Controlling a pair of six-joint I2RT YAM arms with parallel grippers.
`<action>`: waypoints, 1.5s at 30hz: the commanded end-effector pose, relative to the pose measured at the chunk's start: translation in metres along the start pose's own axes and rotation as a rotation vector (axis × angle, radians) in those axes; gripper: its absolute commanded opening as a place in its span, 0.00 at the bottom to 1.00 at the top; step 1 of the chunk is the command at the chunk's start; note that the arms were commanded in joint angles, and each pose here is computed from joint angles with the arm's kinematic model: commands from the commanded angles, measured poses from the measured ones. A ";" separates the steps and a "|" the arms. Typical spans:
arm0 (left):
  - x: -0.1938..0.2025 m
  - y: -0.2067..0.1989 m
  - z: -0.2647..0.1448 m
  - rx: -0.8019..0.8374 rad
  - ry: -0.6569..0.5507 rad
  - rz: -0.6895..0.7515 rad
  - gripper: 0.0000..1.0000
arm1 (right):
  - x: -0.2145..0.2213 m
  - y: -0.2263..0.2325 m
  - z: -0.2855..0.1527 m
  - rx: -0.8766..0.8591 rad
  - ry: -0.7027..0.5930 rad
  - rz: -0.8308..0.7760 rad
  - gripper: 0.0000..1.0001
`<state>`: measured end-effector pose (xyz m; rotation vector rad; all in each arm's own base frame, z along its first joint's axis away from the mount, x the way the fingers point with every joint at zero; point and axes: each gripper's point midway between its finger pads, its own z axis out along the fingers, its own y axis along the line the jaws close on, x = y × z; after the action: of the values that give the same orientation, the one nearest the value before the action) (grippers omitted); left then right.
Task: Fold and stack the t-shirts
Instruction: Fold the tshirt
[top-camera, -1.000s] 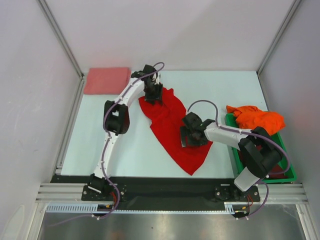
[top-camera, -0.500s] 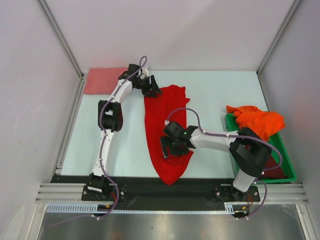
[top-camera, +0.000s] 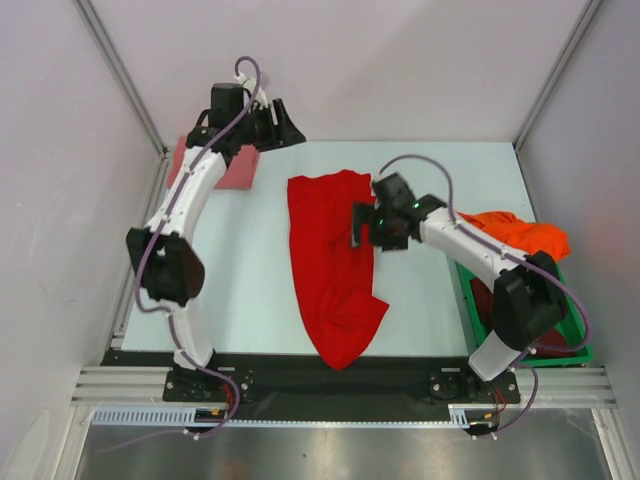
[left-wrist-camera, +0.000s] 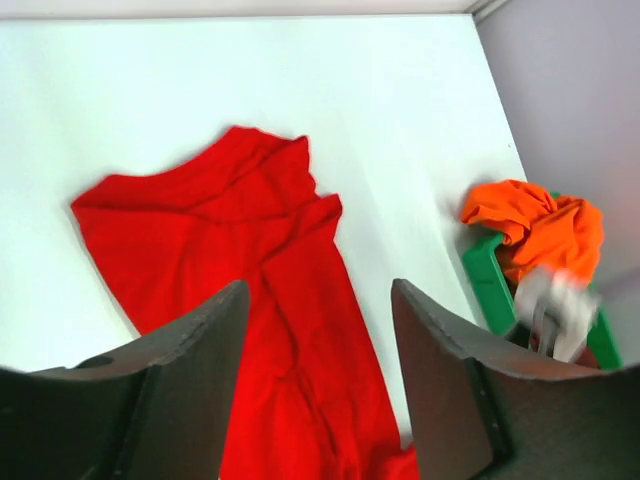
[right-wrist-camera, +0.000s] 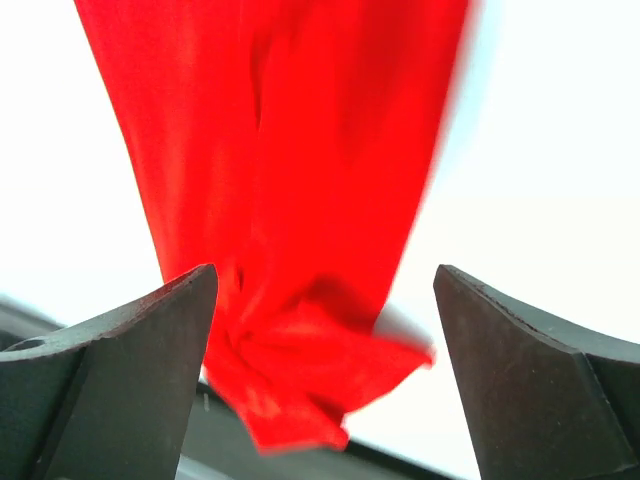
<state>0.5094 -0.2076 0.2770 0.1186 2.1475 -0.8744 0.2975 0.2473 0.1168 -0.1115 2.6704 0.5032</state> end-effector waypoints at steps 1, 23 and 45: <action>0.044 -0.002 0.003 -0.180 -0.003 0.123 0.63 | -0.065 -0.021 -0.010 0.036 -0.131 -0.013 0.95; 0.123 0.047 0.080 -0.405 -0.028 0.155 0.24 | -0.237 -0.053 0.116 -0.084 -0.262 0.015 0.48; 0.165 0.102 0.150 -0.251 0.098 -0.452 0.34 | -0.247 -0.070 0.181 -0.135 -0.349 0.155 0.21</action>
<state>0.5226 -0.2246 0.0297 -0.4052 2.4300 -0.6429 0.5855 0.2515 0.0327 0.0635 2.3864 0.6919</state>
